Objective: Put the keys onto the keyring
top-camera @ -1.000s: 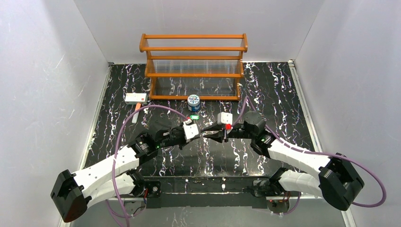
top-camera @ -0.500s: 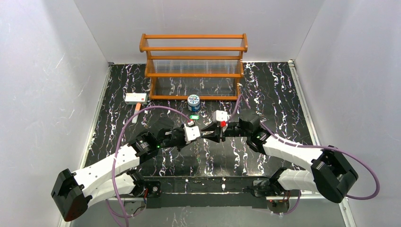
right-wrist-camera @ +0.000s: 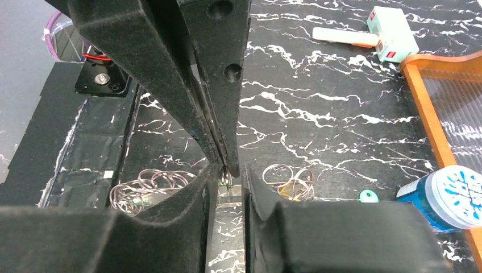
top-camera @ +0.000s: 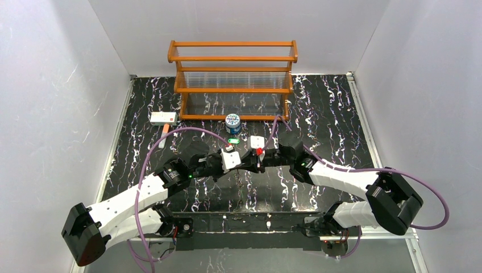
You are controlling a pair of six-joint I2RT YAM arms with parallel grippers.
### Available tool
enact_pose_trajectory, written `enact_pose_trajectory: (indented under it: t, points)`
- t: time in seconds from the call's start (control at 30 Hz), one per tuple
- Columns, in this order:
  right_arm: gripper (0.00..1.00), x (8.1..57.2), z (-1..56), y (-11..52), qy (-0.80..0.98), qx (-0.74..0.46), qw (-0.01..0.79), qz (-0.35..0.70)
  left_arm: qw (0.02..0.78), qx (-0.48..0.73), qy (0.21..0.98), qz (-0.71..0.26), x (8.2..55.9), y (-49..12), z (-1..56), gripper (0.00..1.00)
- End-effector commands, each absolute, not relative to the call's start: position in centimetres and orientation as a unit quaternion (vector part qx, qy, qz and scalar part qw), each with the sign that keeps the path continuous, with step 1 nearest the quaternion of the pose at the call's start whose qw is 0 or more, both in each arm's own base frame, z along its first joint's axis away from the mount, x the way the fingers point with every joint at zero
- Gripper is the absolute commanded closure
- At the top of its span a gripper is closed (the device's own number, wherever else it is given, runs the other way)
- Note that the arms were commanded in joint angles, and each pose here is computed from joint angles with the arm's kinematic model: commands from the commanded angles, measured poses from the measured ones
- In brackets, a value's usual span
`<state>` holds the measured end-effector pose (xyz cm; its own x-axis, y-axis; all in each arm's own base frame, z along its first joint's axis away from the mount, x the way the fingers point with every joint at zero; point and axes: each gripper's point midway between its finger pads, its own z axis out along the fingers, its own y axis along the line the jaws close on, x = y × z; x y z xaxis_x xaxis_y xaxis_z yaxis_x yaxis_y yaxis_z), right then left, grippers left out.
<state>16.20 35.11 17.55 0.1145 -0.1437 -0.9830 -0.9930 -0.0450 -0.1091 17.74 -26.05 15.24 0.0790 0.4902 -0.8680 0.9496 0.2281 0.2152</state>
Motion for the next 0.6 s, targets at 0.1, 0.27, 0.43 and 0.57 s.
enact_pose_trajectory:
  t: [0.1,0.27,0.43,0.57]
  points:
    - [0.88,17.6,18.8,36.0,0.493,-0.572,0.503,0.421,0.497,0.562,0.607,-0.261,18.1,-27.0,17.9,1.0]
    - [0.85,17.5,18.2,36.0,0.496,-0.579,0.493,0.418,0.499,0.562,0.607,-0.258,18.2,-27.0,17.9,1.0]
    - [0.74,17.5,17.8,35.7,0.497,-0.586,0.491,0.411,0.499,0.564,0.606,-0.257,18.2,-27.0,17.8,1.0]
    - [0.77,17.6,17.7,35.6,0.497,-0.589,0.492,0.404,0.499,0.564,0.606,-0.257,18.2,-27.0,17.8,1.0]
